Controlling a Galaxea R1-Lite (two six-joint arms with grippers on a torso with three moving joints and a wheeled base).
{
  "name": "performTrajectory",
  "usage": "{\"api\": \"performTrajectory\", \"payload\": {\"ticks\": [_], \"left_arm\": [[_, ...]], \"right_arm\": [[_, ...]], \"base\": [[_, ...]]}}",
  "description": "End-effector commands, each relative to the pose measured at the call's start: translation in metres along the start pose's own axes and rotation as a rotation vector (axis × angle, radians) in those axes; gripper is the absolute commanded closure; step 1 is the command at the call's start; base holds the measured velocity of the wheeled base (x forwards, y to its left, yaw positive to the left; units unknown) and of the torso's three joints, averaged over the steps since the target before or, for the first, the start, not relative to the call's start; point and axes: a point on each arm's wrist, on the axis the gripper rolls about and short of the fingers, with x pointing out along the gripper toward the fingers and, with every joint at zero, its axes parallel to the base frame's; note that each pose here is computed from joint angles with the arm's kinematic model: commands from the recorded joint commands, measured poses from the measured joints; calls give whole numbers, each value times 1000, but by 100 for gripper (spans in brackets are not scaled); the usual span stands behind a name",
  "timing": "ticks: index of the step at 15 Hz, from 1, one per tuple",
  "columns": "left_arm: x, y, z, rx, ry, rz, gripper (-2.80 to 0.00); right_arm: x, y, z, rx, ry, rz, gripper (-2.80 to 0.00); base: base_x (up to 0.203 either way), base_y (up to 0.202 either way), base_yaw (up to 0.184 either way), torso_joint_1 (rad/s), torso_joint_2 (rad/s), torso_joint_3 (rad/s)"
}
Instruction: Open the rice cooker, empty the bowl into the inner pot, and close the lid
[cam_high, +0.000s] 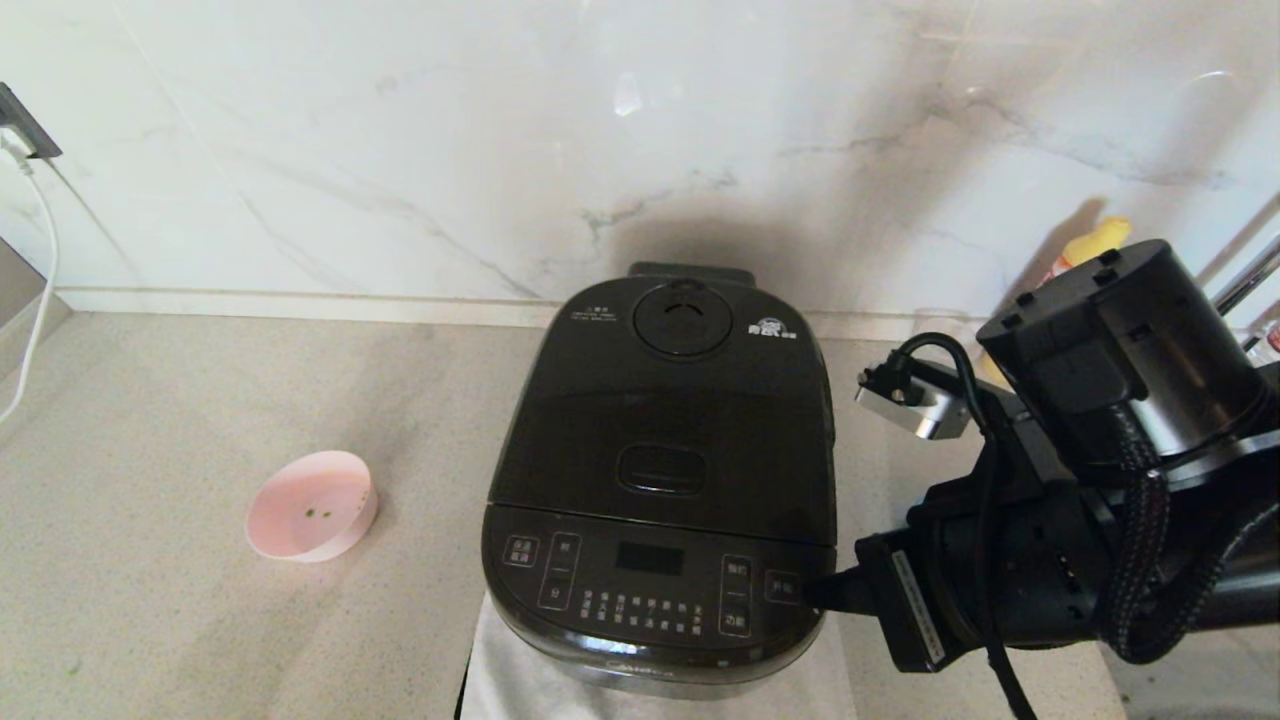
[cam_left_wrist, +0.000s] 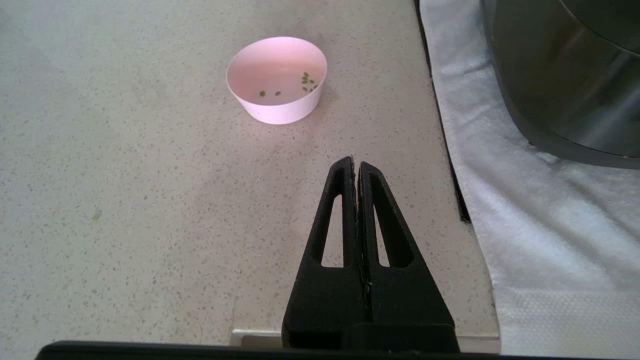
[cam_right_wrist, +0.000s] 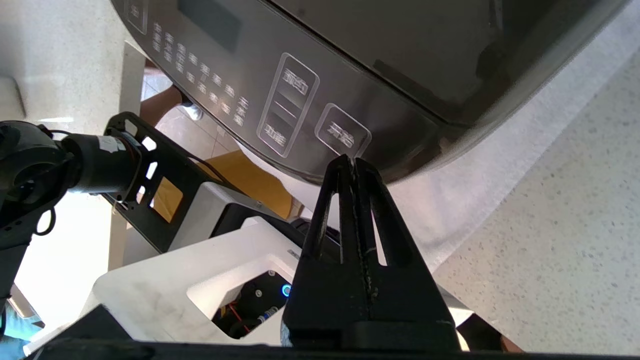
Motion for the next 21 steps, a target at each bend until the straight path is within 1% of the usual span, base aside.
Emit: {"api": "performTrajectory", "payload": {"ticks": [1, 8, 12, 15, 21], "left_arm": [[1, 0, -2, 0, 7, -1, 0], [1, 0, -2, 0, 7, -1, 0], [1, 0, -2, 0, 7, -1, 0], [1, 0, -2, 0, 7, -1, 0], [1, 0, -2, 0, 7, -2, 0]], "right_arm": [[2, 0, 1, 2, 3, -1, 0], [0, 7, 0, -13, 1, 18, 0], [6, 5, 1, -11, 14, 8, 0], [10, 9, 5, -16, -21, 29, 0], [16, 8, 2, -17, -3, 21, 0]], "base": [[0, 0, 0, 0, 0, 0], [0, 0, 0, 0, 0, 0], [0, 0, 0, 0, 0, 0], [0, 0, 0, 0, 0, 0], [0, 0, 0, 0, 0, 0]]}}
